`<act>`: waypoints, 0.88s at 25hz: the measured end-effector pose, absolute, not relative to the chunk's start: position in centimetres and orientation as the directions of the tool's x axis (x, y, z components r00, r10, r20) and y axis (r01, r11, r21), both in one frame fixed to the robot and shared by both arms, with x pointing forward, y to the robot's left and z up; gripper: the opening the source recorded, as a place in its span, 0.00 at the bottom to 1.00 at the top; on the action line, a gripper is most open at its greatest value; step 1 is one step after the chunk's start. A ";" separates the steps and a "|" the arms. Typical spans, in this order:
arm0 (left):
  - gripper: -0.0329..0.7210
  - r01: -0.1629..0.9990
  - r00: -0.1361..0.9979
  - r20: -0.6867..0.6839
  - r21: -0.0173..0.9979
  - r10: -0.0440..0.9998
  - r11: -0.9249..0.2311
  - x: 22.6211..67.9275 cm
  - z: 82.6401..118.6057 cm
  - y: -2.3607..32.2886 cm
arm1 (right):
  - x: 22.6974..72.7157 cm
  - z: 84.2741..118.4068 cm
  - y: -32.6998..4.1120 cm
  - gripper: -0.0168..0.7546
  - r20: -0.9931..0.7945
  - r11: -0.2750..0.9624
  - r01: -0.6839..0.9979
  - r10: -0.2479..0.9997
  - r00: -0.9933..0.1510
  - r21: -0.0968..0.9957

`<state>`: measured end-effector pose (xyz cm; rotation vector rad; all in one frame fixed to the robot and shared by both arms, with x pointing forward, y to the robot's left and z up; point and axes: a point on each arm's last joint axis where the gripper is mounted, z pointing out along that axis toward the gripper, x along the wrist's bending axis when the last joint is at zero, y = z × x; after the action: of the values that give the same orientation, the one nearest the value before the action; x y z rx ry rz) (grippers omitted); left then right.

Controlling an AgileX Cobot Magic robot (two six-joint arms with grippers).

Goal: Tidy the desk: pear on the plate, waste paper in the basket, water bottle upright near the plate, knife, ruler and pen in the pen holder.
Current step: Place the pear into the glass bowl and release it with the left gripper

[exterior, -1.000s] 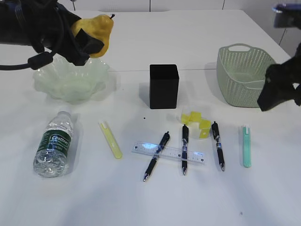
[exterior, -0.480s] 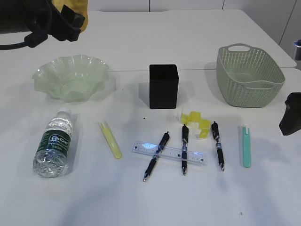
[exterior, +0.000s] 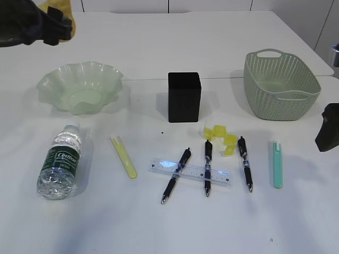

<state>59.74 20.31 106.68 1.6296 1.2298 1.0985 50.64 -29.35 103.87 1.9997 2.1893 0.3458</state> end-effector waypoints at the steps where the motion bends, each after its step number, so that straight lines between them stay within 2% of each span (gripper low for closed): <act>1: 0.67 0.288 0.135 0.164 0.937 0.977 -0.197 60.0 106.4 20.8 | 50.6 103.9 -29.3 0.79 0.040 0.081 0.959 0.995 -0.096 0.273; 7: 0.67 0.317 0.114 0.152 0.931 0.982 -0.180 61.1 104.8 21.2 | 50.6 103.9 -29.3 0.79 0.040 0.081 0.959 0.995 -0.096 0.273; 22: 0.67 0.334 0.053 0.088 0.937 0.995 -0.101 68.2 99.7 19.7 | 50.6 103.9 -29.3 0.79 0.044 0.081 0.958 0.994 -0.096 0.274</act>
<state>68.16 19.71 99.68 1.5503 1.3814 1.0699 50.64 -29.31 103.87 2.0013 2.1906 0.3505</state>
